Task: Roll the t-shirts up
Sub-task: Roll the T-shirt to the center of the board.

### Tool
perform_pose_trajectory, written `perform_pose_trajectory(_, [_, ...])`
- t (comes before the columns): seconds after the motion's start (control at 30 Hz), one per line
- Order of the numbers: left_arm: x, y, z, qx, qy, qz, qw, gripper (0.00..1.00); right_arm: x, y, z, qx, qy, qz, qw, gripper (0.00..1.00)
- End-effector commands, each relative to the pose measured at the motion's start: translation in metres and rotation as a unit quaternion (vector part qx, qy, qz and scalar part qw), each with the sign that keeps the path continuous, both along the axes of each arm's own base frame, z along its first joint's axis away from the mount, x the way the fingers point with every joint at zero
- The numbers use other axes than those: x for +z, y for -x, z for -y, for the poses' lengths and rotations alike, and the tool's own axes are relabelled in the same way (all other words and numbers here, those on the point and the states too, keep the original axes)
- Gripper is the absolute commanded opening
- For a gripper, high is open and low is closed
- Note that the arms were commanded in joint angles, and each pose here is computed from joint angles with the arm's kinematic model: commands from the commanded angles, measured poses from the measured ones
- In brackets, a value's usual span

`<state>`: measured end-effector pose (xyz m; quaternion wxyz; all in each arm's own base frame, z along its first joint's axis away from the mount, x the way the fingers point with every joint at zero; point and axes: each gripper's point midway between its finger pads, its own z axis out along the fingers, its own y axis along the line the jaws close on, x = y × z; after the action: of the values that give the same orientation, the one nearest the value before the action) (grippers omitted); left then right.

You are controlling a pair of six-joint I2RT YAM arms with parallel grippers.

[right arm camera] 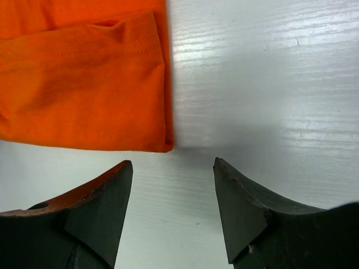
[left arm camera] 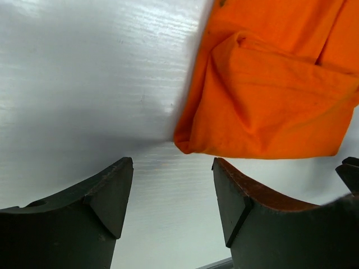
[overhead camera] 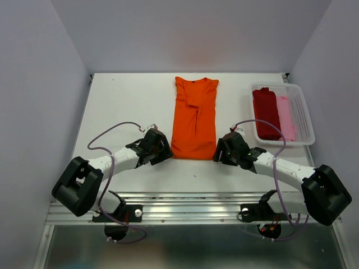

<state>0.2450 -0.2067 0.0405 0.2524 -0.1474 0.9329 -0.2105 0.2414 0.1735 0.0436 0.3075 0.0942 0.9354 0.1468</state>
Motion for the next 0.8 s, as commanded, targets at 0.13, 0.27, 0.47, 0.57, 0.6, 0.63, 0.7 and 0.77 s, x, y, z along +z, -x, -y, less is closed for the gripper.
perform_pose_trajectory(0.13, [0.009, -0.011, 0.023, -0.003, 0.060, 0.026, 0.998, 0.67, 0.003, -0.006, -0.013, -0.007, -0.042, 0.005, 0.999, 0.64])
perform_pose_trajectory(0.27, [-0.006, -0.011, 0.024, -0.001, 0.050, 0.009, 0.999, 0.61, -0.006, -0.007, -0.019, -0.003, -0.049, -0.003, 0.999, 0.61])
perform_pose_trajectory(0.47, [-0.011, -0.012, 0.025, -0.001, 0.048, 0.004, 0.999, 0.43, -0.013, -0.006, -0.016, -0.008, -0.043, -0.008, 0.999, 0.50])
perform_pose_trajectory(0.57, [-0.013, -0.011, 0.024, -0.001, 0.045, 0.003, 0.999, 0.28, -0.016, -0.005, -0.014, -0.010, -0.040, -0.009, 0.999, 0.44])
perform_pose_trajectory(0.6, [-0.013, -0.011, 0.024, -0.001, 0.044, 0.002, 0.999, 0.24, -0.017, -0.005, -0.014, -0.011, -0.038, -0.010, 0.999, 0.38])
perform_pose_trajectory(0.63, [-0.014, -0.011, 0.024, 0.000, 0.044, 0.002, 0.999, 0.11, -0.017, -0.005, -0.013, -0.013, -0.036, -0.008, 0.999, 0.35])
perform_pose_trajectory(0.7, [-0.015, -0.010, 0.023, 0.001, 0.042, 0.000, 0.999, 0.00, -0.017, -0.007, -0.011, -0.018, -0.031, -0.005, 0.999, 0.23])
perform_pose_trajectory(0.77, [-0.016, -0.010, 0.023, 0.002, 0.042, -0.002, 0.999, 0.00, -0.017, -0.008, -0.010, -0.017, -0.027, -0.002, 0.999, 0.14])
